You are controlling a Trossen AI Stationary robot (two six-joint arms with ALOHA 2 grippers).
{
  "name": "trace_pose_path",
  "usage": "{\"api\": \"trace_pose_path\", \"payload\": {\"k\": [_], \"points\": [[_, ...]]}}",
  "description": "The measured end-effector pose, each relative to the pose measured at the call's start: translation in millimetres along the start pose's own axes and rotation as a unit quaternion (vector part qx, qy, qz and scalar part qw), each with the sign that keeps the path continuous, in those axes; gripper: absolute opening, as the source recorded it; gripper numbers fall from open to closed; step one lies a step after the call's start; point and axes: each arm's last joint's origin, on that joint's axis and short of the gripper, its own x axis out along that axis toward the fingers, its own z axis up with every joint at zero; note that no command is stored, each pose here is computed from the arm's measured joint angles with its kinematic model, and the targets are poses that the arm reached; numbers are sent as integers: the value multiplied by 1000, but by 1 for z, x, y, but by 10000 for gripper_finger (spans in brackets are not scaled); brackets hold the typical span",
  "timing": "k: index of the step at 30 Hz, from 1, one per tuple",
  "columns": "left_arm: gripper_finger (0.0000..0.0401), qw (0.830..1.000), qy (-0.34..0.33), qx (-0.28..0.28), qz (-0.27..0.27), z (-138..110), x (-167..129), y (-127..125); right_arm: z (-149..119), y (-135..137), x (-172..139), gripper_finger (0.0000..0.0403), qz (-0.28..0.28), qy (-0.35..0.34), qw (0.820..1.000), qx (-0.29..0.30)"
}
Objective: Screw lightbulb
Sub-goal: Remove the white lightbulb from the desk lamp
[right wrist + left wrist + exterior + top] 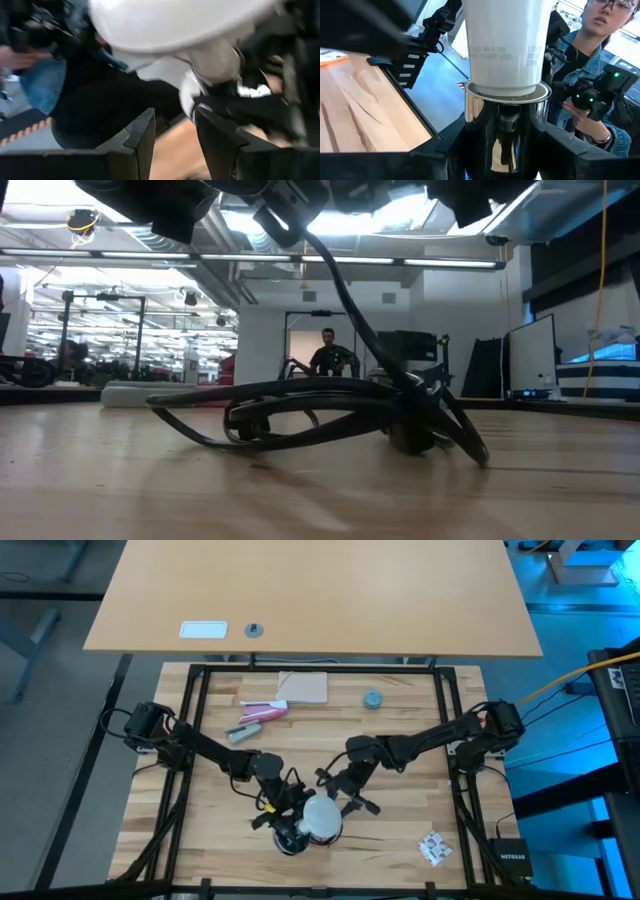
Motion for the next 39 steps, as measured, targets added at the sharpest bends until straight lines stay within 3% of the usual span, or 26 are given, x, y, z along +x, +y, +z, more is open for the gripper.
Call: {"api": "trace_pose_path", "payload": {"k": [9,15,18,21,24,27,34,39], "points": [[176,999,-18,11,41,3,-5,8,-4,32,-31,145,-115,108,987,3],[175,988,-57,33,141,9,-13,20,-21,75,-50,145,-238,158,958,-4],[175,964,-80,61,245,10,-18,29,-38,96,-54,145,-310,165,936,4],[175,928,-94,67,354,9,-24,37,-56,113,-53,145,-382,159,910,27],[175,894,-111,65,429,10,-30,42,-72,122,-49,145,-436,144,886,71],[175,880,-116,62,456,10,-33,45,-81,126,-46,145,-456,143,873,100],[175,880,-95,58,463,6,-33,46,-88,121,-41,145,-459,154,869,100],[175,878,-73,50,470,2,-33,48,-84,119,-40,145,-431,144,885,97]]}}
